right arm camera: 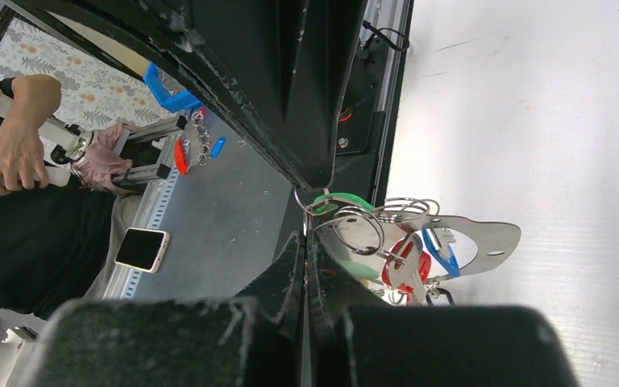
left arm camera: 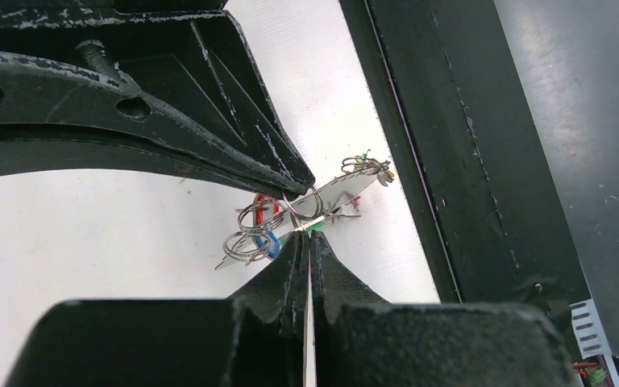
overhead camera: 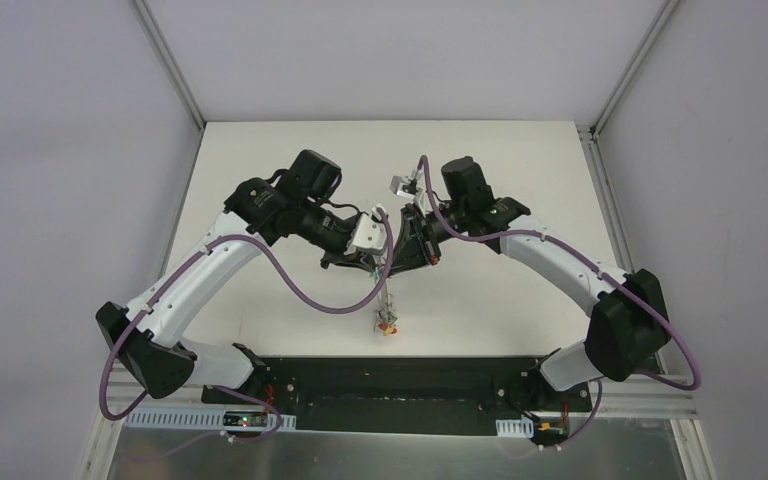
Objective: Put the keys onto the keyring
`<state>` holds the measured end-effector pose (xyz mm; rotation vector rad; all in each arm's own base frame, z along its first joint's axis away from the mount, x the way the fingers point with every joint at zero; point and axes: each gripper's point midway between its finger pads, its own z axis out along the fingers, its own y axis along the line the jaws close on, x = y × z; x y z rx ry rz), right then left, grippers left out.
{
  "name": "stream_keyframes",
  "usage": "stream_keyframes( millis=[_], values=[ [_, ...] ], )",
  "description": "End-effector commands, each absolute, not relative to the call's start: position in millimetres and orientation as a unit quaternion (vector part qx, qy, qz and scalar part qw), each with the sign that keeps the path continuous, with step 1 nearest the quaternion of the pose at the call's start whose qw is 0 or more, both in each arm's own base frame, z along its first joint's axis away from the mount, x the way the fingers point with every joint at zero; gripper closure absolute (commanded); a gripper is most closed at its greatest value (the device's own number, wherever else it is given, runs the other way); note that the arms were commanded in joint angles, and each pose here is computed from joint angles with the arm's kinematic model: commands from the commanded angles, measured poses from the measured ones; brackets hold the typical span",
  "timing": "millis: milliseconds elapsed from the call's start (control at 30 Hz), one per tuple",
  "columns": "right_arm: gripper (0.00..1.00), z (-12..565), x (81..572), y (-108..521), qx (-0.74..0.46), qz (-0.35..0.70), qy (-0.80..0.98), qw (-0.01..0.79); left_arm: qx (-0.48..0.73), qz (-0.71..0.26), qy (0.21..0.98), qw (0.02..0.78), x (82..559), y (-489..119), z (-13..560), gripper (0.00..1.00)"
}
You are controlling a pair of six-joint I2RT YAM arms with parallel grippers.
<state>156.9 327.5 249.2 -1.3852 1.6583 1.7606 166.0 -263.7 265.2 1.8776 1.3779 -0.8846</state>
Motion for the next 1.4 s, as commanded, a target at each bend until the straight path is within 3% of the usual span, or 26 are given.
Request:
stream_keyframes(
  millis=[0,833,1367],
  values=[
    [1.0,261,162,331,-0.497,0.627,0.567,0.196,0.725,-0.357,0.491,0.325,147,-263,277,1.0],
    [1.0,261,159,326,-0.5,0.64,0.553,0.189,0.735,-0.379,0.481,0.291,142,-264,273,1.0],
    [1.0,256,132,319,-0.523,0.653,0.522,0.168,0.746,-0.323,0.495,0.306,169,-266,265,1.0]
  ],
)
